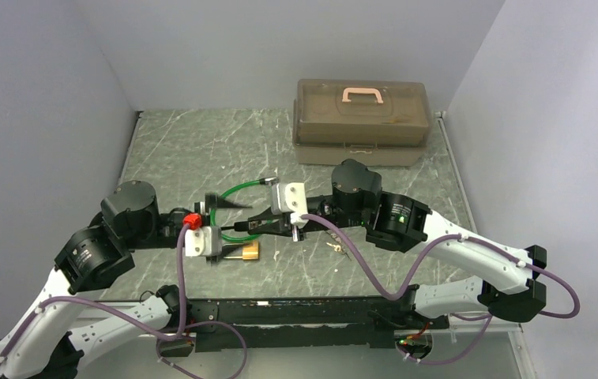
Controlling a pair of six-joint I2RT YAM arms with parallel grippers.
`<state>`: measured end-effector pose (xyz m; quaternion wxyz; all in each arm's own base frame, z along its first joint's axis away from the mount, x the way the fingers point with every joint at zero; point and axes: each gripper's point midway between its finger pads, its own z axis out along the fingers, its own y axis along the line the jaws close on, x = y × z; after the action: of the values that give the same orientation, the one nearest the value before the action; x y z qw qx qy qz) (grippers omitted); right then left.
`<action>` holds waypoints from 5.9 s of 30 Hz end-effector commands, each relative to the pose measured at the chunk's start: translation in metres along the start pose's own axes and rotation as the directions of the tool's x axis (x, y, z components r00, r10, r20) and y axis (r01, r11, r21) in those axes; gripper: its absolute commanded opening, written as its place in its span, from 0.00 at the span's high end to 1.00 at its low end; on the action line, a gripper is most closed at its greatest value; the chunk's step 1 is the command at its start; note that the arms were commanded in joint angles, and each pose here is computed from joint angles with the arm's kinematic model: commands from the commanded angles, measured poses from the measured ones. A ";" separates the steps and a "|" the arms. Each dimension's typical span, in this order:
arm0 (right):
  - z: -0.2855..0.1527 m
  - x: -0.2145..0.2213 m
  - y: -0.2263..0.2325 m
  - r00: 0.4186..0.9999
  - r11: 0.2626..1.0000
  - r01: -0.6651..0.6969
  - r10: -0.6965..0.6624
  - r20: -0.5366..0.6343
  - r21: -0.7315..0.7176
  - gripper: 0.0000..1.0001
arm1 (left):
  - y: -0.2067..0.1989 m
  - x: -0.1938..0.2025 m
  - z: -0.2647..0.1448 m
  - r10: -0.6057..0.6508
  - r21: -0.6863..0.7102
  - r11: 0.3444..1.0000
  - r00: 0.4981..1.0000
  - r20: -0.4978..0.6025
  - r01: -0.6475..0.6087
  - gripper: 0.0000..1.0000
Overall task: Unlock with the key
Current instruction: Unlock the lock.
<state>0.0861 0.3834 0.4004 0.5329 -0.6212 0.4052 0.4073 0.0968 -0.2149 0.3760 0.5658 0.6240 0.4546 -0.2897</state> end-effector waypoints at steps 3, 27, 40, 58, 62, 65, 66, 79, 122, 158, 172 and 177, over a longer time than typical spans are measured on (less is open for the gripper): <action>-0.013 -0.018 -0.012 1.000 0.997 0.020 -0.021 0.018 0.076 1.00 | 0.015 -0.008 -0.012 0.066 -0.076 0.995 0.998 -0.021 -0.068 0.01; -0.026 -0.028 -0.020 0.996 0.984 -0.077 0.068 0.061 0.161 1.00 | 0.029 -0.007 -0.035 0.072 -0.189 0.978 0.995 -0.063 -0.083 1.00; -0.034 -0.029 -0.025 0.981 0.974 -0.165 0.146 0.127 0.157 1.00 | 0.020 -0.012 -0.044 0.050 -0.179 0.982 0.998 -0.026 -0.054 0.89; -0.022 -0.049 -0.085 0.856 0.849 -0.461 0.347 0.383 0.259 1.00 | 0.040 -0.065 -0.068 0.449 -0.311 0.853 0.893 0.025 -0.420 0.17; -0.014 -0.056 -0.082 0.811 0.836 -0.514 0.401 0.427 0.192 1.00 | 0.044 -0.044 -0.064 0.508 -0.344 0.804 0.861 -0.028 -0.486 0.24; -0.009 -0.057 -0.081 0.795 0.828 -0.535 0.429 0.428 0.164 1.00 | 0.060 -0.040 -0.069 0.539 -0.402 0.747 0.836 -0.100 -0.529 0.47; -0.008 -0.057 -0.082 0.791 0.825 -0.542 0.436 0.430 0.161 1.00 | 0.066 -0.043 -0.072 0.553 -0.418 0.724 0.824 -0.123 -0.548 0.59; -0.009 -0.068 -0.074 0.747 0.815 -0.572 0.473 0.467 0.089 1.00 | 0.074 -0.028 -0.075 0.464 -0.421 0.759 0.866 -0.185 -0.497 0.61; 0.005 -0.047 -0.072 0.878 0.854 -0.479 0.473 0.080 0.204 0.00 | 0.070 -0.012 -0.071 0.449 -0.342 0.790 0.861 -0.241 -0.508 1.00; 0.026 -0.022 -0.050 0.837 0.843 -0.534 0.538 -0.105 0.061 1.00 | 0.066 -0.007 -0.068 0.481 -0.309 0.783 0.840 -0.250 -0.540 1.00; -0.008 0.015 -0.031 0.719 0.743 -0.667 0.661 -0.215 0.056 1.00 | 0.077 -0.016 -0.095 0.530 -0.354 0.685 0.769 -0.357 -0.637 1.00; -0.007 0.006 -0.041 0.736 0.751 -0.657 0.658 -0.160 0.068 1.00 | 0.063 -0.013 -0.085 0.520 -0.309 0.742 0.802 -0.294 -0.595 0.96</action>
<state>0.1410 0.3900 0.3914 0.3186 -0.4707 0.6591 0.4925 0.1423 -0.1336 0.4098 0.6712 0.6418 0.3682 0.0456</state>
